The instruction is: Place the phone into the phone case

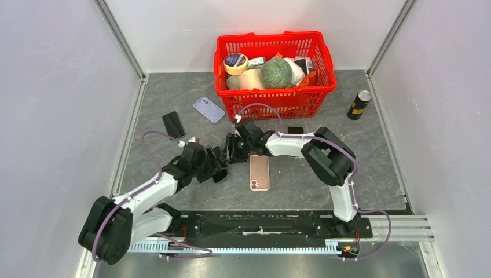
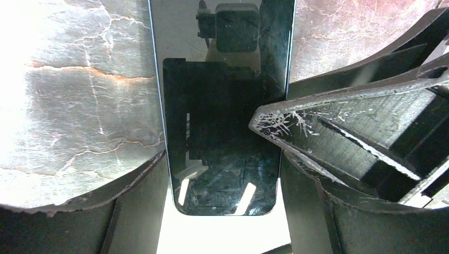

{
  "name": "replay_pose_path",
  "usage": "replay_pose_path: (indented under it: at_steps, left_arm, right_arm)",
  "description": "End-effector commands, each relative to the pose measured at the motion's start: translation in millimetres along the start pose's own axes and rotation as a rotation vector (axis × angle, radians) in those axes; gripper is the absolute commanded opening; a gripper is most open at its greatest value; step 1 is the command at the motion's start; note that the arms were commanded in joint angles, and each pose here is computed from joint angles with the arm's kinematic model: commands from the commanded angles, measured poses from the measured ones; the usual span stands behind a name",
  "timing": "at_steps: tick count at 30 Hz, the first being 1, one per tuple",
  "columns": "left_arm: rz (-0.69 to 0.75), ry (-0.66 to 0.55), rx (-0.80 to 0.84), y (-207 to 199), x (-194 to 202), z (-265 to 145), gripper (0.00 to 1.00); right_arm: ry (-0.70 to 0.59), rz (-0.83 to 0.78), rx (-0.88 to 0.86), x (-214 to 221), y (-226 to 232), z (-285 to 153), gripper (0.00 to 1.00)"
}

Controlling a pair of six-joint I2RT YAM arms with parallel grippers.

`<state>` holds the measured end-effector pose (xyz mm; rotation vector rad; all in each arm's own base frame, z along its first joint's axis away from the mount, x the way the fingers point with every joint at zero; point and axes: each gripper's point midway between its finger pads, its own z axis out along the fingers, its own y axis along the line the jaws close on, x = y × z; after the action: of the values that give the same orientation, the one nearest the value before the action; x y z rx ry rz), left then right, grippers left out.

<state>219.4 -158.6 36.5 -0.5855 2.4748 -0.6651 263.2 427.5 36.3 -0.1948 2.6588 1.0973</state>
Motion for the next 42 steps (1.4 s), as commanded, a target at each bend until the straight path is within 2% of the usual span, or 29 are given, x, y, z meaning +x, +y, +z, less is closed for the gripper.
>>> replay_pose_path:
  at_steps: [1,11,14,16,18,20,25,32,36,42]
  left_arm:
    - [-0.015,-0.008,0.076,-19,-4,-5,0.17]
    - [-0.007,-0.004,0.111,-27,-4,-14,0.19]
    - [0.001,-0.003,0.118,-28,-4,-19,0.35]
    - [0.012,-0.007,0.134,-32,-5,-22,0.52]
    - [0.022,-0.008,0.153,-36,-5,-26,0.63]
    - [0.047,0.004,0.188,-44,-4,-31,0.70]
    - [0.127,0.031,0.295,-71,0,-49,0.80]
    - [0.220,0.069,0.416,-108,7,-71,0.80]
    - [0.260,0.058,0.436,-126,1,-86,0.77]
    - [0.304,0.077,0.432,-142,1,-86,0.74]
  right_arm:
    - [-0.012,-0.020,-0.077,1,25,7,0.52]
    - [0.006,0.009,-0.135,9,32,10,0.23]
    - [-0.001,0.013,-0.133,9,32,7,0.10]
    - [-0.008,0.012,-0.134,9,32,4,0.00]
    - [-0.015,0.011,-0.129,9,31,1,0.00]
    - [-0.035,0.009,-0.121,7,30,-5,0.00]
    - [-0.104,-0.006,-0.082,0,27,-25,0.00]
    - [-0.185,-0.002,-0.016,-10,12,-60,0.00]
    - [-0.228,0.023,-0.005,-16,-1,-87,0.00]
    - [-0.281,0.050,0.066,-22,-30,-123,0.00]
